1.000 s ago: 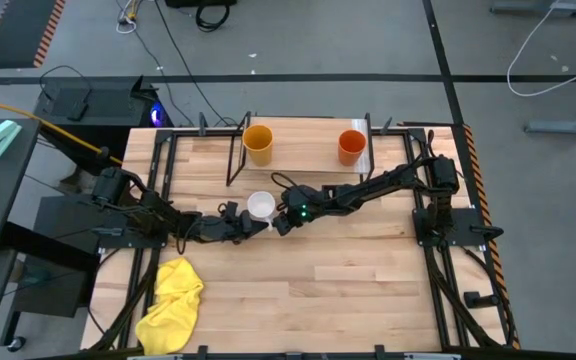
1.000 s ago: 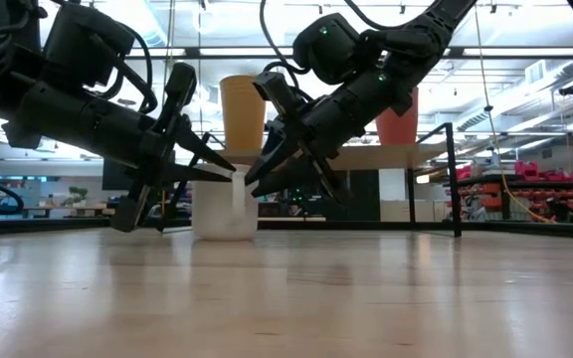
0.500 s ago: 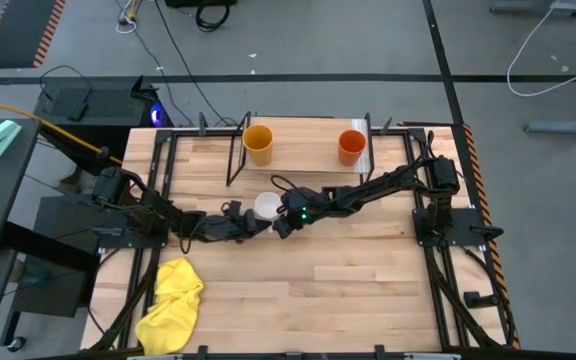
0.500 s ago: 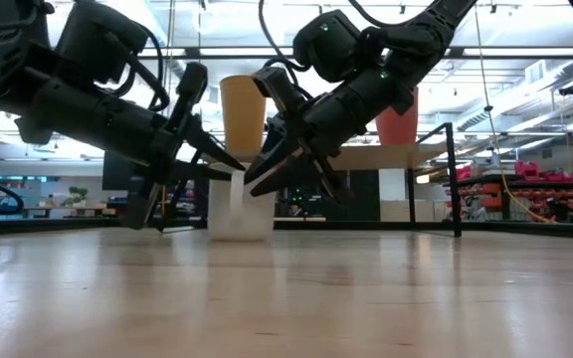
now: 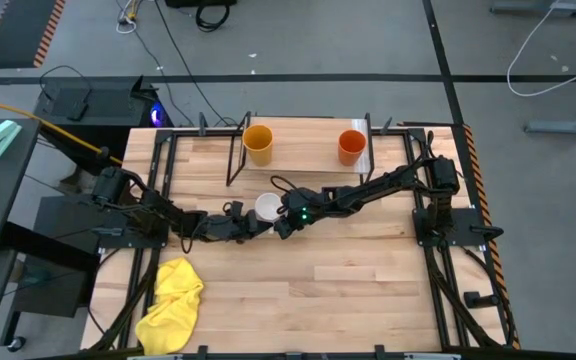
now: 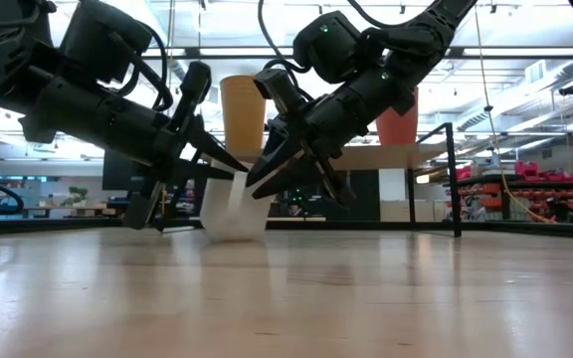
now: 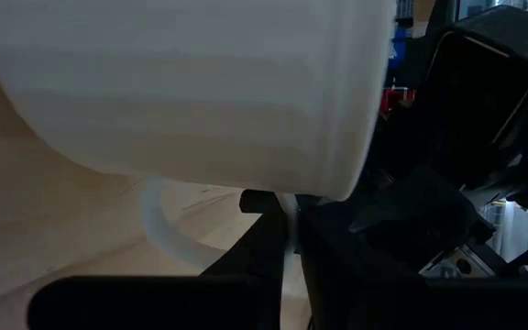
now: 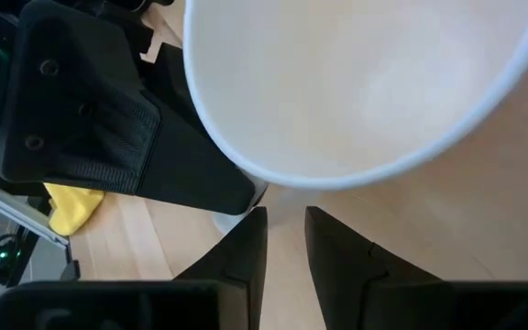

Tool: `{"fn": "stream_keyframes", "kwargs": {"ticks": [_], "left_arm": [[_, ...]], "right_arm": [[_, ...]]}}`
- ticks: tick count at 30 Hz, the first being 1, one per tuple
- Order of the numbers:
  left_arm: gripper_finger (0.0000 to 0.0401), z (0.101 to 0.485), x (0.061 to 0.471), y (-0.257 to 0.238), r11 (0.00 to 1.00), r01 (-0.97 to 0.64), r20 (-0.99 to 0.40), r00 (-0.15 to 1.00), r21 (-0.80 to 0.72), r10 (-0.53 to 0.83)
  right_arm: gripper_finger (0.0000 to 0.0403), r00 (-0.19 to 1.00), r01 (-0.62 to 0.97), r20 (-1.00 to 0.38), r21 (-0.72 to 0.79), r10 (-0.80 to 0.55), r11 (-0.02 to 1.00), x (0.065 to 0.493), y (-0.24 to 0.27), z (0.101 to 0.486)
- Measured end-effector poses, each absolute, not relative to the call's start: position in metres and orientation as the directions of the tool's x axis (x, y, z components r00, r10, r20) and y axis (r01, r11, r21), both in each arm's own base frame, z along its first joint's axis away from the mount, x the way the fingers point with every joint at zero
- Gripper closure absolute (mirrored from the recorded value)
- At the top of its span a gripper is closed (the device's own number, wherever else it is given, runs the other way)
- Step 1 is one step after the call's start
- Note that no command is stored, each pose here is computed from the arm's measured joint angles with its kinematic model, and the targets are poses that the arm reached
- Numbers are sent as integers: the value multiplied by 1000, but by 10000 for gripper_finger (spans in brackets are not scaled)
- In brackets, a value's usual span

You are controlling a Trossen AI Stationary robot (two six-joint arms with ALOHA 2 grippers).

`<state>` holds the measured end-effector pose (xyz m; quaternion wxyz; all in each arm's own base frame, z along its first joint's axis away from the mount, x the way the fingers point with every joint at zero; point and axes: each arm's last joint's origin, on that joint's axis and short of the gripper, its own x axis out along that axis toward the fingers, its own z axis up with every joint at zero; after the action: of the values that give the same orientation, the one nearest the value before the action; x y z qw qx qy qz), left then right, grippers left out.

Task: Stack small to large cups/mugs on shelf
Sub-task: Put the white mug on the shelf

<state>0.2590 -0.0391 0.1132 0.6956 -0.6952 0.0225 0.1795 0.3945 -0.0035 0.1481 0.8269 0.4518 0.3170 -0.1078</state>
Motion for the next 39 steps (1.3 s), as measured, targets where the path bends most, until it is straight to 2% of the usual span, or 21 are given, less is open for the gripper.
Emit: {"fn": "stream_keyframes", "kwargs": {"ticks": [13,28,39], "left_arm": [[378,116,260,-39,-15,-259,-256,942,-966,218],[387,126,262,-39,-15,-155,-154,962,-988,225],[387,137,266,-40,-52,-53,-63,973,-997,224]], "right_arm": [[317,775,456,-620,684,125,569,393,-2,152],[317,728,468,-682,567,68,677,341,10,233],[316,639,483,-767,462,61,744,302,29,257]]}}
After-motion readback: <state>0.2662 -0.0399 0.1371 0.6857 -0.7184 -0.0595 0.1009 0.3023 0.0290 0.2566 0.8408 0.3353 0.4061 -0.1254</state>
